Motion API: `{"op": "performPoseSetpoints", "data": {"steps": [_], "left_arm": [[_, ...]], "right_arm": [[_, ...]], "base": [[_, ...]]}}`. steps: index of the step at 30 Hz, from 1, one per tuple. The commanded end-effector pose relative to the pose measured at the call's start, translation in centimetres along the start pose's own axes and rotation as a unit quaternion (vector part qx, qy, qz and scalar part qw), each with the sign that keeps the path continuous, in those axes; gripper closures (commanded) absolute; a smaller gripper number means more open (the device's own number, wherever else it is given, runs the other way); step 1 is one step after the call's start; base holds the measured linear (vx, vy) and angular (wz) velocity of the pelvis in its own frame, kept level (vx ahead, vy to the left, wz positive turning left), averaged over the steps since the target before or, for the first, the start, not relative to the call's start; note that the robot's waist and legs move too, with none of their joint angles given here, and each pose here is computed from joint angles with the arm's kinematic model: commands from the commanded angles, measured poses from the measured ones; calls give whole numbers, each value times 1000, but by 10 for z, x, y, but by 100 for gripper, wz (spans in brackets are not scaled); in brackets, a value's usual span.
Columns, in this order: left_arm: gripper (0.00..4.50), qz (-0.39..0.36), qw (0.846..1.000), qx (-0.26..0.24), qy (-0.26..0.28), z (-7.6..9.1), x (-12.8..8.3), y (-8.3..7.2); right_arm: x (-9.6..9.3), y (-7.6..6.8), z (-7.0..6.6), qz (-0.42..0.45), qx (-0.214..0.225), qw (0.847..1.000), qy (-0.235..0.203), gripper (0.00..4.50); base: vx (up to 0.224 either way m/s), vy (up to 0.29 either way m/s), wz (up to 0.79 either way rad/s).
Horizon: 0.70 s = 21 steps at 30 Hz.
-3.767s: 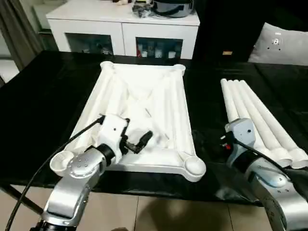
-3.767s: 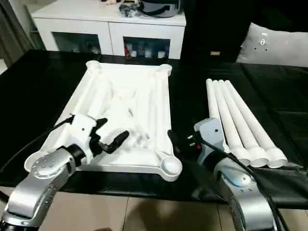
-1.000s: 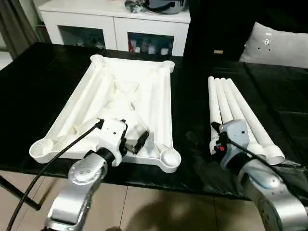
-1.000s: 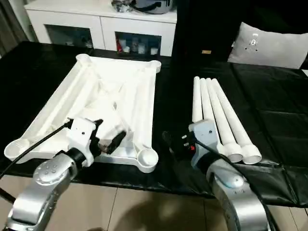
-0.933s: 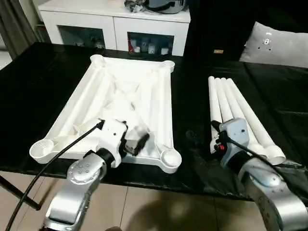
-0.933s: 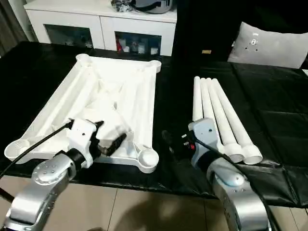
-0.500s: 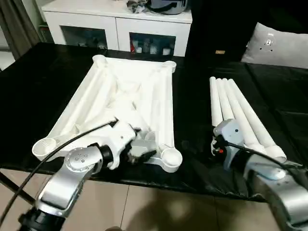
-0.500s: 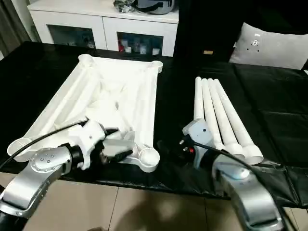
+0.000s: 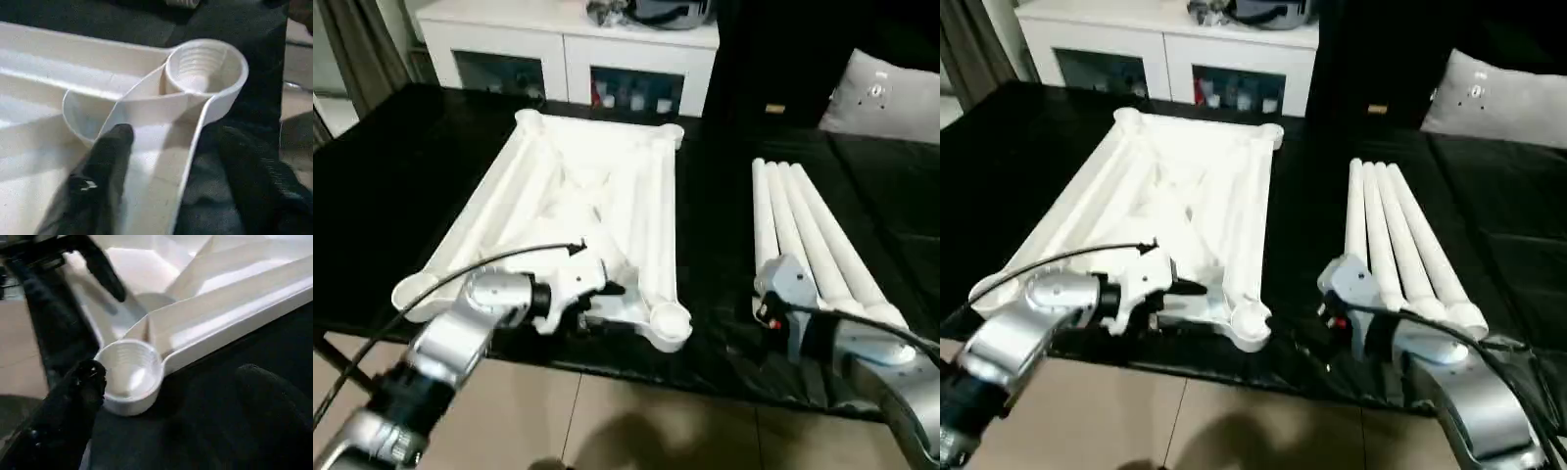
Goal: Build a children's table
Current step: Move table base
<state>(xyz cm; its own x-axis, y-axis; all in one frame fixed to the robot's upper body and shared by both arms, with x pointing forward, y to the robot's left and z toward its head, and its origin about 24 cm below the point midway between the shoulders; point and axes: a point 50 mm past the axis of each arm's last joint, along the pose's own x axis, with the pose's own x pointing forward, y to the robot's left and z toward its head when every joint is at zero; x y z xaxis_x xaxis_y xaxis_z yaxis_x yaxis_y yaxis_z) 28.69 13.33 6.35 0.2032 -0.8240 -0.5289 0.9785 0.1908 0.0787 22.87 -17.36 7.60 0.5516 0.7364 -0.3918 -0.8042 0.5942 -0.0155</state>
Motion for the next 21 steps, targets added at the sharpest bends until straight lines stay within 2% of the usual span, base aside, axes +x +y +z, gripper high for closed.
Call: {"op": "performPoseSetpoints", "data": {"steps": [1, 3, 6, 9, 11, 14, 16, 19, 21], "left_arm": [[174, -16, 1000, 13, 21, -2, -1, 3], [208, -18, 999, 15, 23, -2, -1, 4], [214, -25, 999, 17, 24, -3, 1, 5], [252, -34, 999, 18, 24, -4, 5, 5], [252, -41, 999, 19, 25, -4, 7, 5], [296, -45, 998, 23, 27, -4, 9, 5], [297, -46, 998, 28, 27, -4, 11, 6], [338, -47, 998, 37, 32, -6, 12, 6], [347, -47, 998, 38, 34, -6, 12, 7]], "right_arm": [[-4, 2, 1, 12, 2, 1000, 4, 0], [-5, 3, 1, 14, 4, 1000, 4, 0], [-5, 4, 1, 16, 4, 1000, 5, 0], [-4, 6, 0, 16, 0, 1000, 11, 0], [-5, 8, -1, 18, -1, 1000, 15, 0], [-5, 9, -3, 20, 0, 1000, 16, 0], [-6, 9, -3, 21, 0, 1000, 18, 0], [-6, 9, -3, 19, -1, 1000, 19, 0], [-6, 9, -3, 18, -1, 1000, 18, 0]], "base": [[0, 0, 0], [0, 0, 0], [0, 0, 0], [0, 0, 0], [0, 0, 0], [0, 0, 0], [0, 0, 0], [0, 0, 0], [0, 0, 0]]}}
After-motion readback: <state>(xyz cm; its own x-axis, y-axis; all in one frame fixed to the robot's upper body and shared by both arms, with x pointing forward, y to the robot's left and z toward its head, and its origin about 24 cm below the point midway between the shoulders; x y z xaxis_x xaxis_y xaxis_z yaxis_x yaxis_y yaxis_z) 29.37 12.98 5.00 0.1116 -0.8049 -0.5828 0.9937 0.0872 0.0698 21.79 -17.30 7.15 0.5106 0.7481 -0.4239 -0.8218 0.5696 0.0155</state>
